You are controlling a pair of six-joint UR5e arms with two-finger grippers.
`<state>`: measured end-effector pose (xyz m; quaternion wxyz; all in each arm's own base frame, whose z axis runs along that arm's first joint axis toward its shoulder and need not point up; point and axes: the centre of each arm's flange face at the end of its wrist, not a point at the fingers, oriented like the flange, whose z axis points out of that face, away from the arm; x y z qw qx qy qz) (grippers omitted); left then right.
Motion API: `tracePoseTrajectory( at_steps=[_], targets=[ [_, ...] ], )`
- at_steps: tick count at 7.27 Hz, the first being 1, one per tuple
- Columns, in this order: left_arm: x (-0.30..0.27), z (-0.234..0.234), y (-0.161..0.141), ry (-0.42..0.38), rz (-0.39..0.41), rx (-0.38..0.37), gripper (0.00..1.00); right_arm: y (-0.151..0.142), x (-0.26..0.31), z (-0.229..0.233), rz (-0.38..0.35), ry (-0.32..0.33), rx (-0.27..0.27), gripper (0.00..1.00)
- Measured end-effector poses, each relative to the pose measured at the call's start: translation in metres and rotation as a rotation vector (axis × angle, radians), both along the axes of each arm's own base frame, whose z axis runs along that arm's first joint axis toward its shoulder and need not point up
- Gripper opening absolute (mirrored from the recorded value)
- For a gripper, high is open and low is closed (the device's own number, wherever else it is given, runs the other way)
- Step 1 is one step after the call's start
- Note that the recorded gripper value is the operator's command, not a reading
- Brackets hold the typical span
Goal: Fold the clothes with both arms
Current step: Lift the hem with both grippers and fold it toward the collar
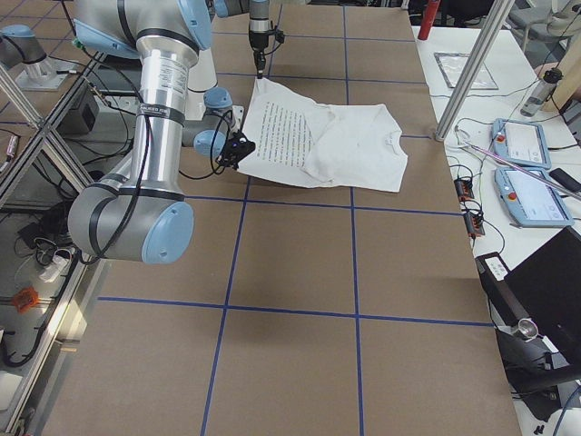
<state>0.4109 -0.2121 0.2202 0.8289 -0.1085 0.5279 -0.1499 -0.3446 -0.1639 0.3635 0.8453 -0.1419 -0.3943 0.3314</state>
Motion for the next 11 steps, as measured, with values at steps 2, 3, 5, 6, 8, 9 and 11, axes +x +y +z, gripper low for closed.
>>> tracePoseTrajectory(
  at_steps=[2, 3, 5, 6, 8, 9, 11],
  targets=[
    [-0.021, -0.033, 0.000, 0.084, -0.007, -0.018, 0.00, -0.018, 0.033, -0.027, 0.043, -0.053, -0.017, 0.00],
    [-0.033, -0.046, -0.008, 0.118, -0.033, -0.016, 0.00, -0.030, 0.051, -0.039, 0.061, -0.084, -0.042, 0.00],
    [-0.045, -0.059, -0.011, 0.149, -0.067, -0.061, 0.00, -0.039, 0.068, -0.051, 0.062, -0.119, -0.074, 0.00],
    [-0.042, -0.062, -0.013, 0.153, -0.076, -0.070, 0.00, -0.049, 0.073, -0.052, 0.085, -0.123, -0.071, 0.00],
    [-0.021, -0.070, -0.047, 0.145, -0.119, 0.012, 0.00, -0.094, 0.063, -0.035, 0.124, -0.102, 0.005, 0.00],
    [-0.017, -0.074, -0.071, 0.138, -0.152, 0.056, 0.00, -0.130, 0.051, -0.027, 0.126, -0.078, 0.063, 0.00],
    [-0.008, -0.072, -0.128, 0.087, -0.214, 0.149, 0.00, -0.201, 0.033, -0.036, 0.112, 0.002, 0.143, 0.00]
  ],
)
